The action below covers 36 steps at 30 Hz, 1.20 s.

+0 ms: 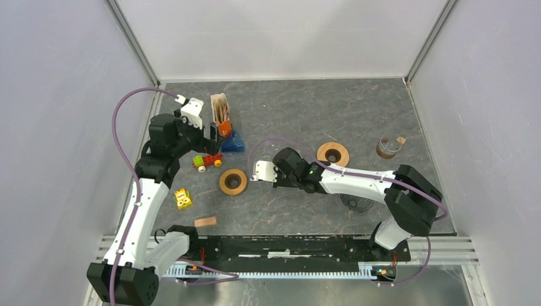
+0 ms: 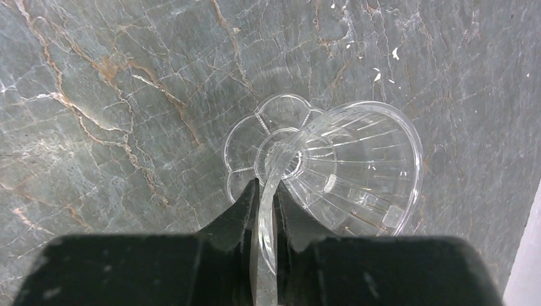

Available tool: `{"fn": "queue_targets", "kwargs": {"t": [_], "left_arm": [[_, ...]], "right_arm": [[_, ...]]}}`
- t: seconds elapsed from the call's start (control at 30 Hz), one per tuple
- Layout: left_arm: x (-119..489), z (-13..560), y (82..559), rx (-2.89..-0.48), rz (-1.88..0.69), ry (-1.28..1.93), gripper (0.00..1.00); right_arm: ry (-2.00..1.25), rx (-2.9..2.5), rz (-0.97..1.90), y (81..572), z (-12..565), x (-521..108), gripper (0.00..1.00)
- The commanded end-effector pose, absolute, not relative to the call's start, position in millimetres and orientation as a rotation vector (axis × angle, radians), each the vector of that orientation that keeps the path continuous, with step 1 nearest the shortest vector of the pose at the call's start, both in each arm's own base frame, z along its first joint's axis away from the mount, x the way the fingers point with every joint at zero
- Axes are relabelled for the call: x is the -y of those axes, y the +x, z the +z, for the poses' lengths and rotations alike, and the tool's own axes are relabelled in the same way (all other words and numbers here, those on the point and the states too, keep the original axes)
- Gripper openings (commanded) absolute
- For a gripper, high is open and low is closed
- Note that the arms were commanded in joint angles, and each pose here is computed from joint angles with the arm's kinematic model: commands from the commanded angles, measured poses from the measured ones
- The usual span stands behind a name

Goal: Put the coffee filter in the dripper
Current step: Place the coffee server at the center of the board, then pick up the dripper holder from the center of the board.

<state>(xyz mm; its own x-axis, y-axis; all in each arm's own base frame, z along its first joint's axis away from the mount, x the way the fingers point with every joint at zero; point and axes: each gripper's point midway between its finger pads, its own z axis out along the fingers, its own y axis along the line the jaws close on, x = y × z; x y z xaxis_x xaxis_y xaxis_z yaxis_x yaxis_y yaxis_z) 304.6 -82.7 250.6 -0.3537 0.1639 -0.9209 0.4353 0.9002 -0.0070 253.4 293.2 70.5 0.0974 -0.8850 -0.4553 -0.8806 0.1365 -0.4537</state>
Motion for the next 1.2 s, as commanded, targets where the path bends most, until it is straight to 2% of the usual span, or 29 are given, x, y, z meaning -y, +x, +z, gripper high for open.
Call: {"fn": "queue_targets", "kwargs": {"t": [0.0,0.17,0.2,0.23,0.3,0.33,0.57,0.73,1.03,1.17], "left_arm": [[84.1,276.4,309.8,-1.850,-0.293,0.433,1.00],[85.5,278.3,309.1,-1.842,-0.301,0.441,1.00],[85.8,278.1,309.0,-1.841,-0.301,0.444,1.00],[85.9,277.2,308.6,-1.844,-0.301,0.449,1.00],[86.3,275.6,308.5,-1.847,-0.303,0.452,1.00],[86.7,275.2,308.0,-1.847,-0.305,0.454,1.00],[88.5,272.4,310.7,-1.859,-0.319,0.453,1.00],[94.7,272.9,310.7,-1.853,-0.362,0.460,1.00],[102.8,274.7,304.2,-1.826,-0.419,0.470,1.00],[103.4,277.4,299.4,-1.810,-0.423,0.473,1.00]], "right_arm": [[-1.685,-1.731,0.037,252.3,75.3,-309.3,0.20],[-1.703,-1.750,0.025,248.7,76.2,-302.3,0.41],[-1.707,-1.748,0.026,247.3,79.2,-300.8,0.53],[-1.712,-1.745,0.033,245.3,82.2,-299.6,0.61],[-1.723,-1.728,0.063,239.8,94.2,-298.8,0.72],[-1.718,-1.721,0.072,237.8,102.0,-297.7,0.74],[-1.610,-1.639,0.140,238.2,172.0,-278.7,0.78],[-1.348,-1.810,0.160,285.5,190.5,-230.0,0.78],[-0.981,-2.240,0.116,362.4,126.0,-129.7,0.78],[-0.960,-2.364,0.125,377.2,92.7,-107.9,0.78]]}}
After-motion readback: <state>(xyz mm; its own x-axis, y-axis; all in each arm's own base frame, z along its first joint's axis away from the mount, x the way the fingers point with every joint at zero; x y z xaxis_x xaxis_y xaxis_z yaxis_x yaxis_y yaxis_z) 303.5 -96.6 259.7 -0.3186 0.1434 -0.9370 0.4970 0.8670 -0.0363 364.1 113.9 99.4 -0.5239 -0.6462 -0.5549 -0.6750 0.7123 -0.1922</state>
